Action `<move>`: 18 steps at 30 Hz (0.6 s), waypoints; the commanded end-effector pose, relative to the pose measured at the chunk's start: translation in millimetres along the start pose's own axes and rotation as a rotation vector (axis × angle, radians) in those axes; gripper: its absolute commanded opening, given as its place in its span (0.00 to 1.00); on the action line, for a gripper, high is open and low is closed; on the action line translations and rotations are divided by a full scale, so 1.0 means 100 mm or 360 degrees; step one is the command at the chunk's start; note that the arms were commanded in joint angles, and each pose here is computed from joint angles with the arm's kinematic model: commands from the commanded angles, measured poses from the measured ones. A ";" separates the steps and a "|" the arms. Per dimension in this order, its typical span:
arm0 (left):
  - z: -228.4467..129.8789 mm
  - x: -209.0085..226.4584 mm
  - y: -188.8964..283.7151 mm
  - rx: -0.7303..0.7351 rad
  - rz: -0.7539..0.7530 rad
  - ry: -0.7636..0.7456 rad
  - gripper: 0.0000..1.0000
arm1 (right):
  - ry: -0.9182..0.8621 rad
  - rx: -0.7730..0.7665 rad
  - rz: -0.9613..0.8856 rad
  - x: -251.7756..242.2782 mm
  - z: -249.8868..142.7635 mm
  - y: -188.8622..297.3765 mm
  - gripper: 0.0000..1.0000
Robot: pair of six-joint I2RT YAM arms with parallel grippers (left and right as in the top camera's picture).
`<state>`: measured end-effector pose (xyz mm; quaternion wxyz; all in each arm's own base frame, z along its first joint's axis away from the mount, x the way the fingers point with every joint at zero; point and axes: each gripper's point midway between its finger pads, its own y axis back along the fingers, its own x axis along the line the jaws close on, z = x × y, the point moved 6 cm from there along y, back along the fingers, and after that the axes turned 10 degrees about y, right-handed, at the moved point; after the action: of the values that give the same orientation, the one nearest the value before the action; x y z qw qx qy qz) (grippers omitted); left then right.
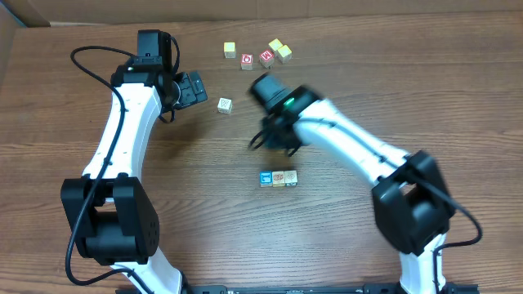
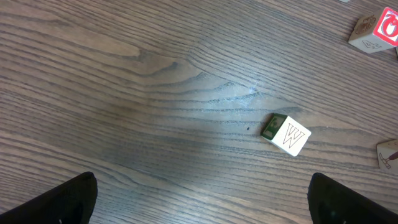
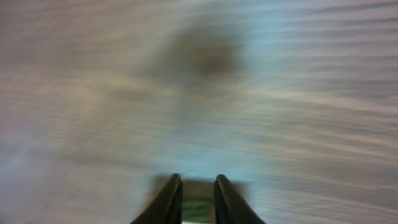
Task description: Flip 5 blocks
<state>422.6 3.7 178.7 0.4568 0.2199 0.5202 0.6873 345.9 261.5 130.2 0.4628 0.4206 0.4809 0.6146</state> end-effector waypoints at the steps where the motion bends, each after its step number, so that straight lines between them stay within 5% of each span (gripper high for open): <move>1: 0.05 -0.03 0.01 -0.0026 0.0005 0.0029 1.00 | -0.0113 -0.0051 -0.0051 -0.61 0.23 0.21 0.27; 6: 0.05 -0.03 0.01 -0.0026 0.0005 0.0029 1.00 | -0.0319 0.0041 -0.0144 -1.44 0.26 0.24 0.54; 10: 0.05 -0.03 0.01 -0.0026 0.0005 0.0029 1.00 | -0.0519 0.0090 -0.0192 -2.06 0.20 0.29 1.00; 18: 0.06 -0.04 0.01 -0.0036 -0.0006 0.0040 1.00 | -0.0851 0.0025 -0.0240 -2.92 0.12 0.37 1.00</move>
<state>422.7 3.8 178.8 0.4568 0.2198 0.5200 0.6875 409.7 -4.1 127.4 0.5893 0.5462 0.4063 0.4351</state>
